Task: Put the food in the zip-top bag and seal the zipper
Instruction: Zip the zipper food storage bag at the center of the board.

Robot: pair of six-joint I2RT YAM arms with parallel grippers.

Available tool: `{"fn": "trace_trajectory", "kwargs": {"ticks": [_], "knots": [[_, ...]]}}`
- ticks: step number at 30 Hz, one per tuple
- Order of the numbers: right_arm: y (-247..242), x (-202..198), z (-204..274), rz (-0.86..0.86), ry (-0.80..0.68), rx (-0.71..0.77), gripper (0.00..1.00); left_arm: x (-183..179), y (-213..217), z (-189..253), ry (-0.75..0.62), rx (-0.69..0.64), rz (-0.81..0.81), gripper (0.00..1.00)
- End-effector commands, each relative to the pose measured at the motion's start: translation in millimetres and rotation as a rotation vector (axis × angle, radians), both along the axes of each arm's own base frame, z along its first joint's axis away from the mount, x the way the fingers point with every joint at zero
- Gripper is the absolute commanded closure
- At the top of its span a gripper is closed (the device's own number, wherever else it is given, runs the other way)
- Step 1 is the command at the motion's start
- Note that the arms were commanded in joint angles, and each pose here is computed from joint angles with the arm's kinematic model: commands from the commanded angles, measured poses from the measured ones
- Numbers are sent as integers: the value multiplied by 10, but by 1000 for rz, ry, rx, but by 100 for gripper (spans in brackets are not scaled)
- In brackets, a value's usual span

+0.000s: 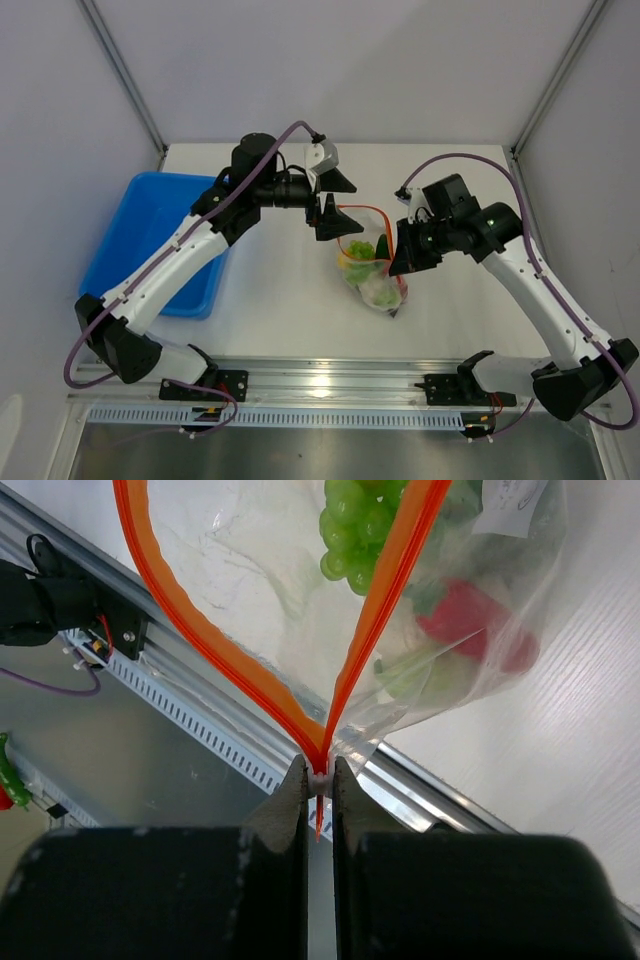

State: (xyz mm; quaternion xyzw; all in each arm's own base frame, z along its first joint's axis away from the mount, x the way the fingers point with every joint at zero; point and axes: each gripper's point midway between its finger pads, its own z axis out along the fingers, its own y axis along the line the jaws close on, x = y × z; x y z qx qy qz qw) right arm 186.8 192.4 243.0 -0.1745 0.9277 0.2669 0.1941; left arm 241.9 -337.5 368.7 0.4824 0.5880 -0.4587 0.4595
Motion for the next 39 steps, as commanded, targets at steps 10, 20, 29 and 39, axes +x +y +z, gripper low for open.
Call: {"fn": "trace_trajectory", "kwargs": {"ticks": [10, 20, 29, 39], "knots": [[31, -117, 91, -31, 76, 28, 100, -231, -203, -41, -214, -51, -320, 3], [-68, -350, -134, 0, 81, 34, 100, -568, -329, -540, -228, -31, -536, 4], [1, -316, -41, 11, 27, 93, 100, -467, -611, -636, -211, -110, -592, 2], [19, -266, -11, 36, -10, 98, 100, -543, -754, -930, -189, -25, -628, 1]]}}
